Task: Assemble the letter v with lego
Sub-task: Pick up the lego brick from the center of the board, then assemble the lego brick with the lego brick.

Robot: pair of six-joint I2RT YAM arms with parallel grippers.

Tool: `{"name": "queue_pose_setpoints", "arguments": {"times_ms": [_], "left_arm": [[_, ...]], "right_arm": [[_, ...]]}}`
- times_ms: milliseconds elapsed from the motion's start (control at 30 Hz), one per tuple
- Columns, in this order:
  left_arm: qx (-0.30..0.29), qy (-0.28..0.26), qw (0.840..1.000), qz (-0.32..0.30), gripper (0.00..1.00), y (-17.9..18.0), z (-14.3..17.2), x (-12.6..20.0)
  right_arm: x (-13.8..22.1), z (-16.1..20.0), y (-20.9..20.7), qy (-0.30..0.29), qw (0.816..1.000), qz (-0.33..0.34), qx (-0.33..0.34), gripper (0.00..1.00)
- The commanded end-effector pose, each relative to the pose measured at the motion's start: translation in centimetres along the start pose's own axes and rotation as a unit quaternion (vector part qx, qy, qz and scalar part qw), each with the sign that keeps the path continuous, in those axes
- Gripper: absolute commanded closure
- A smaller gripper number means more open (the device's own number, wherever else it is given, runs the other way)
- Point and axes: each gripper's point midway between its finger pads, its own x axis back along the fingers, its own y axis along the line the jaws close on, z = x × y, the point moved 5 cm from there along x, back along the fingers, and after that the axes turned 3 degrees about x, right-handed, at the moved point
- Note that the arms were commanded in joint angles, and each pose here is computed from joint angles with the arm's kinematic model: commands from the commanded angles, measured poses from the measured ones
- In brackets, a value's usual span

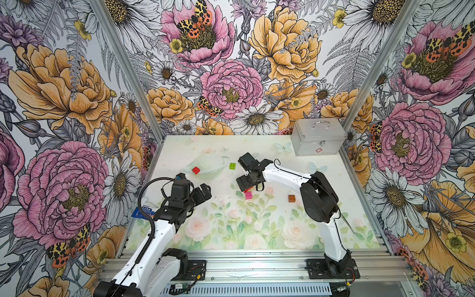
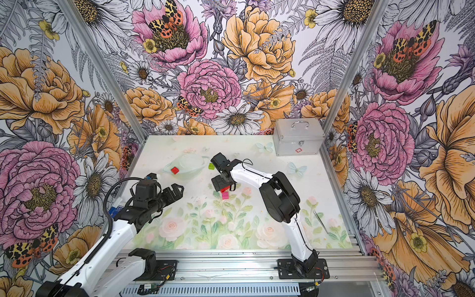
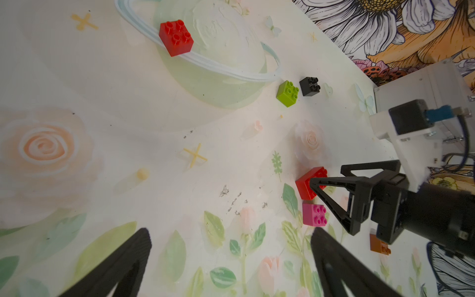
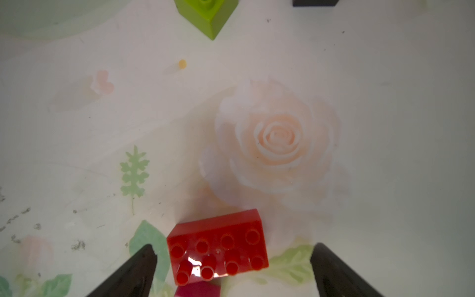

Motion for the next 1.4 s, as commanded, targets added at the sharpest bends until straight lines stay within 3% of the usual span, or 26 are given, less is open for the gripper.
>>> {"name": "queue_pose_setpoints", "arguments": {"times_ms": [0,467,667,833,1067,1367], "left_arm": [[-0.003,0.004,1.000,-0.008,0.01,0.6,0.3,-0.1],[-0.002,0.003,1.000,-0.022,0.01,1.1,0.3,-0.4],[-0.002,0.003,1.000,-0.023,0.01,1.2,0.3,-0.4],[0.001,0.003,1.000,-0.026,0.01,1.3,0.3,-0.4],[0.006,0.005,1.000,-0.026,0.01,1.4,0.4,-0.4],[0.010,0.009,1.000,-0.027,0.01,1.6,0.6,-0.4]], "right_arm": [[-0.2,-0.5,0.3,0.006,1.000,-0.010,0.018,0.05],[-2.0,-0.3,0.4,0.020,1.000,-0.004,0.004,0.26],[-1.1,-0.7,0.4,0.009,1.000,0.004,-0.016,0.38],[2.1,-1.5,0.9,-0.003,0.997,0.024,-0.075,0.51],[5.9,-0.7,2.4,-0.028,0.988,0.048,-0.142,0.53],[3.8,2.0,3.8,0.007,0.989,0.064,-0.134,0.55]]}}
